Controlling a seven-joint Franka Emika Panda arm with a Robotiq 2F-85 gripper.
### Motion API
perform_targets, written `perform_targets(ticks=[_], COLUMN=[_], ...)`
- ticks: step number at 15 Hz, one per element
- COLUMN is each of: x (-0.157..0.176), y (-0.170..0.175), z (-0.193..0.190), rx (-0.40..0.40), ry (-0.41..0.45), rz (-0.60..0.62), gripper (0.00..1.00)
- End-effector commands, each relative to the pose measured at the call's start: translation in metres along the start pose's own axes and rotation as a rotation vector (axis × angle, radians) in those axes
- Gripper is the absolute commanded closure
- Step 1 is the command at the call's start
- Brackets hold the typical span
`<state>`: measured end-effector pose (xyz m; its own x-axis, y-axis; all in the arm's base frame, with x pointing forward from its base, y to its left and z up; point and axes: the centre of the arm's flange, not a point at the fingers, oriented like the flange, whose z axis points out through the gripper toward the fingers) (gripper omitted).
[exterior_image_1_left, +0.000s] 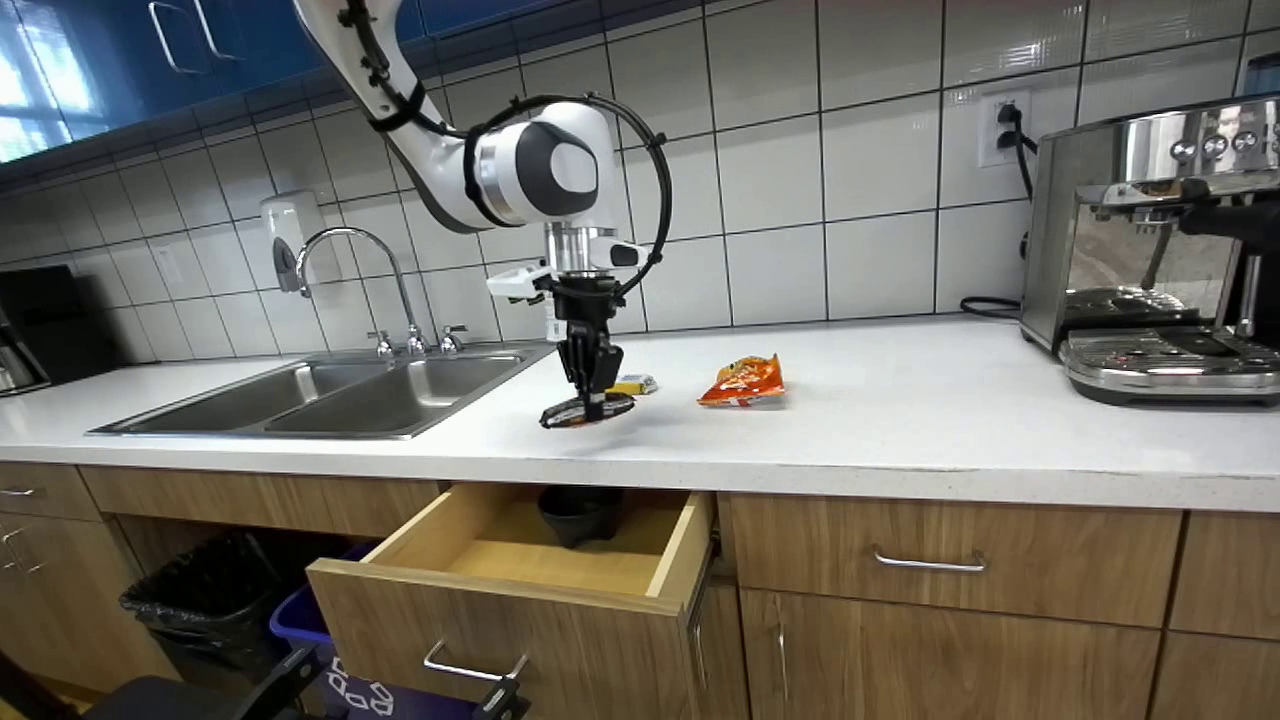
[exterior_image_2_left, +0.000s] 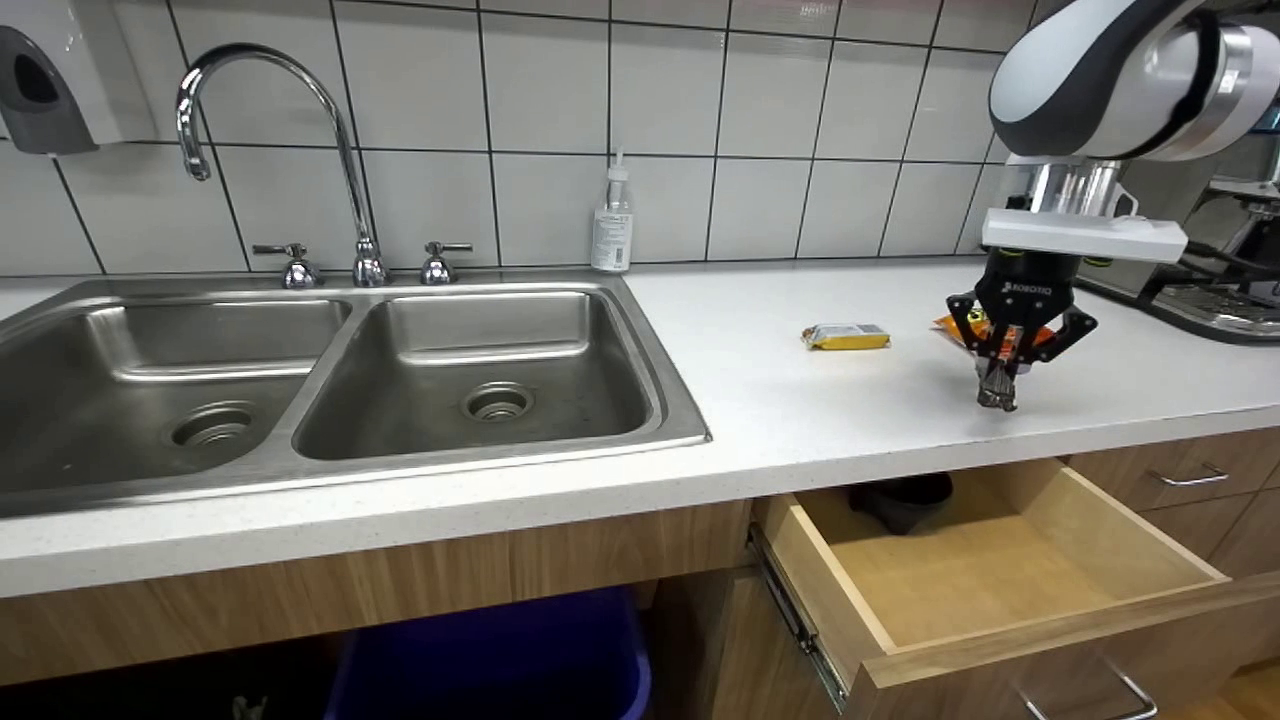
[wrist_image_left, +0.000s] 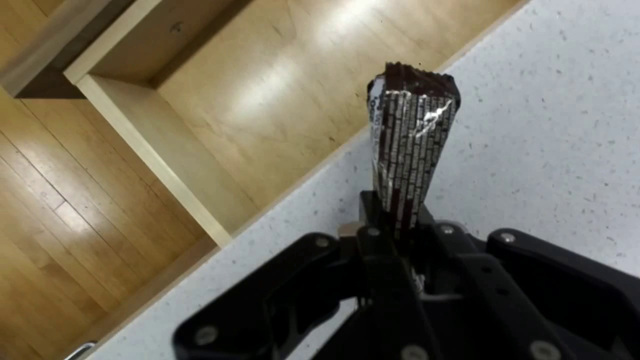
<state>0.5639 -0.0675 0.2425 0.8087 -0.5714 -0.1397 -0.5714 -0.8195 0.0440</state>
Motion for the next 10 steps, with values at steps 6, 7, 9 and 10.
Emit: perform_targets(ticks=[6,7,9,10], x=[-0.084,-0.088,-0.095,-0.098], y=[0.038,0.043,0.051,0.056], z=[0.012,0.016,0.023,0.027], rx=[-0.017,-0.025,-0.039,-0.046], ry=[0.005,0.001,-0.007,-0.011], rz=[0.073,0.083,0.103,0.113], gripper=[0.96,0.96,0.96,0.96])
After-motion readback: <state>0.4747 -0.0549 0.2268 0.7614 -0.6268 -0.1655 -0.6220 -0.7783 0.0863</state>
